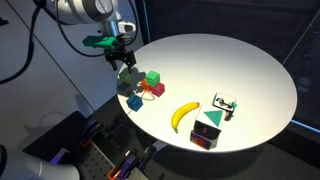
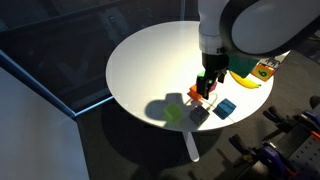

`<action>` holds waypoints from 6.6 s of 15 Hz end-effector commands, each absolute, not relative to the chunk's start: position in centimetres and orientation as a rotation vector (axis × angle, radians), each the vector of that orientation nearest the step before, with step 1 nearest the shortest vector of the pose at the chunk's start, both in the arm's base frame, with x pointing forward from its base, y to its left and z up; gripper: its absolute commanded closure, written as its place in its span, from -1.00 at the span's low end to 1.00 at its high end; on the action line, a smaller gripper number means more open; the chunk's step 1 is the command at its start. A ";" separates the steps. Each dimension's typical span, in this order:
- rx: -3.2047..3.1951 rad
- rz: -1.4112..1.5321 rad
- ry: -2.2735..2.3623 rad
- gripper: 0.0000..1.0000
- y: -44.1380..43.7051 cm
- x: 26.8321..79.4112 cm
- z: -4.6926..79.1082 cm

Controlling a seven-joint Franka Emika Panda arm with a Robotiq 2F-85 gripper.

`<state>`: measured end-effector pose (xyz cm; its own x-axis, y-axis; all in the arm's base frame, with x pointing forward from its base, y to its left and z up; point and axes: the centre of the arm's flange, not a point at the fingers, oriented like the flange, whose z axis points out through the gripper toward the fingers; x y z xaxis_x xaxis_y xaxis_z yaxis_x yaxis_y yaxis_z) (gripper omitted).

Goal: Put the yellow block onto the blue block

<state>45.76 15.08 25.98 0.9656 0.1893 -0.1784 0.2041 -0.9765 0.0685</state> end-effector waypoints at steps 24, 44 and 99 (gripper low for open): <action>3.086 0.034 0.488 -1.00 21.3 46.9 20.6; 3.076 0.000 0.253 -1.00 25.0 50.2 17.3; 2.974 -0.200 0.186 0.43 21.9 52.2 27.0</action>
<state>52.94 23.32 24.75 0.9860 0.1025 -0.1318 0.1204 -0.9834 0.1359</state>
